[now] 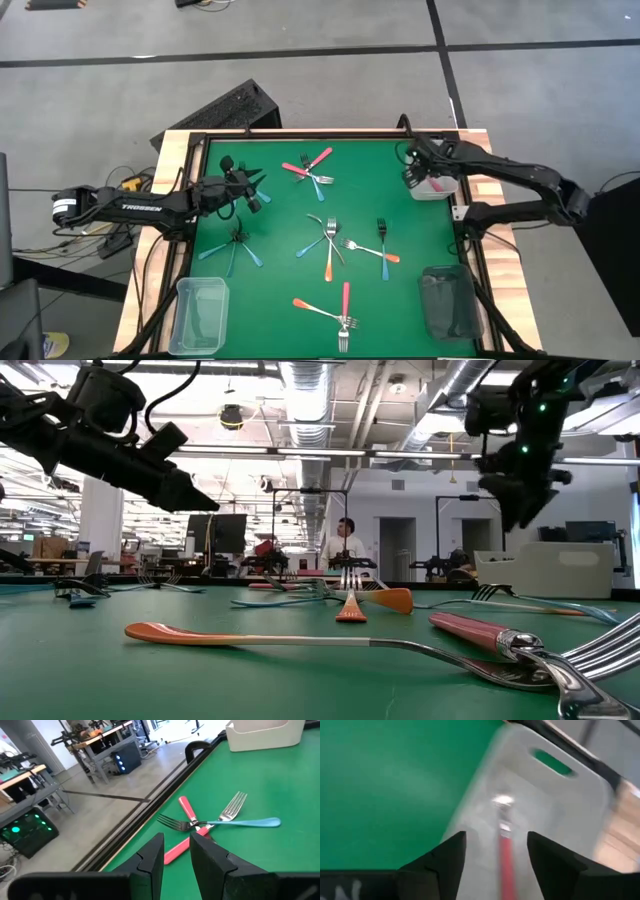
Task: Sort silverware by color (type)
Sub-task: Put the orange fork into the transparent bin
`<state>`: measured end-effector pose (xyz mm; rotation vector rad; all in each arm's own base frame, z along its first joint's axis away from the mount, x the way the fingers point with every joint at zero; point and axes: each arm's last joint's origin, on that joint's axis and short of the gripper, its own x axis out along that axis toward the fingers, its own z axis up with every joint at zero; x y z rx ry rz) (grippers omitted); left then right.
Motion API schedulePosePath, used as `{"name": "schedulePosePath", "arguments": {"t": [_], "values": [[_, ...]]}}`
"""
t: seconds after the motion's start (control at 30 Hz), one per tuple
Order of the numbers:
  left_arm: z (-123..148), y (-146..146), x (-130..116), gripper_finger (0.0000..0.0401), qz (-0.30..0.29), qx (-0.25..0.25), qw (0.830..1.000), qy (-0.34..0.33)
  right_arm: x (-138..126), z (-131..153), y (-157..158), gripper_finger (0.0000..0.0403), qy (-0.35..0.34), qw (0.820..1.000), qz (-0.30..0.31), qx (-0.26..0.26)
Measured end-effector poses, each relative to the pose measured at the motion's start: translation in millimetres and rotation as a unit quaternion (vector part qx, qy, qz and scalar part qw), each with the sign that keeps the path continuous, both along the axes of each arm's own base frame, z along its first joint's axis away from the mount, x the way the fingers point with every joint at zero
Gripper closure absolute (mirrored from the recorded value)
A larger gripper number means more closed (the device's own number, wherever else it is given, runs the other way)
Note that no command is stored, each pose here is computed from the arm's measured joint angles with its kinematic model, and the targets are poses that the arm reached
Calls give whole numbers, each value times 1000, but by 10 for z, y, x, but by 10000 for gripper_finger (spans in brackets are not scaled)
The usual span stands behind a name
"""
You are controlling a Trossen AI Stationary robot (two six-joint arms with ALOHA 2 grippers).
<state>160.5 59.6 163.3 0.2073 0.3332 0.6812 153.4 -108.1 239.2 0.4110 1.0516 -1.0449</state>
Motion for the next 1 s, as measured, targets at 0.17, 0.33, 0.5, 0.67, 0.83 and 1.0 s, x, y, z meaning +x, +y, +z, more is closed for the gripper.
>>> {"name": "schedulePosePath", "arguments": {"t": [0.17, 0.33, 0.5, 0.67, 0.83, 1.0], "values": [[-4, -21, 16, 317, -38, -33, 999, -20, 271, 90, 272, 170, -75, 992, 101, -29], [-22, -56, 31, 317, -83, -81, 993, -37, 594, 95, 544, 180, -143, 973, 175, -44], [-70, -65, 18, 317, -75, -112, 990, -28, 889, -19, 726, 181, -178, 960, 212, -42], [-103, -88, 17, 317, -96, -161, 982, -32, 1084, -239, 858, 181, -177, 956, 233, 9], [-104, -156, 39, 317, -148, -181, 972, -31, 1196, -518, 1027, 181, -140, 956, 247, 69], [-88, -215, 59, 317, -169, -156, 973, -24, 1272, -669, 1228, 182, -113, 947, 279, 109]]}}
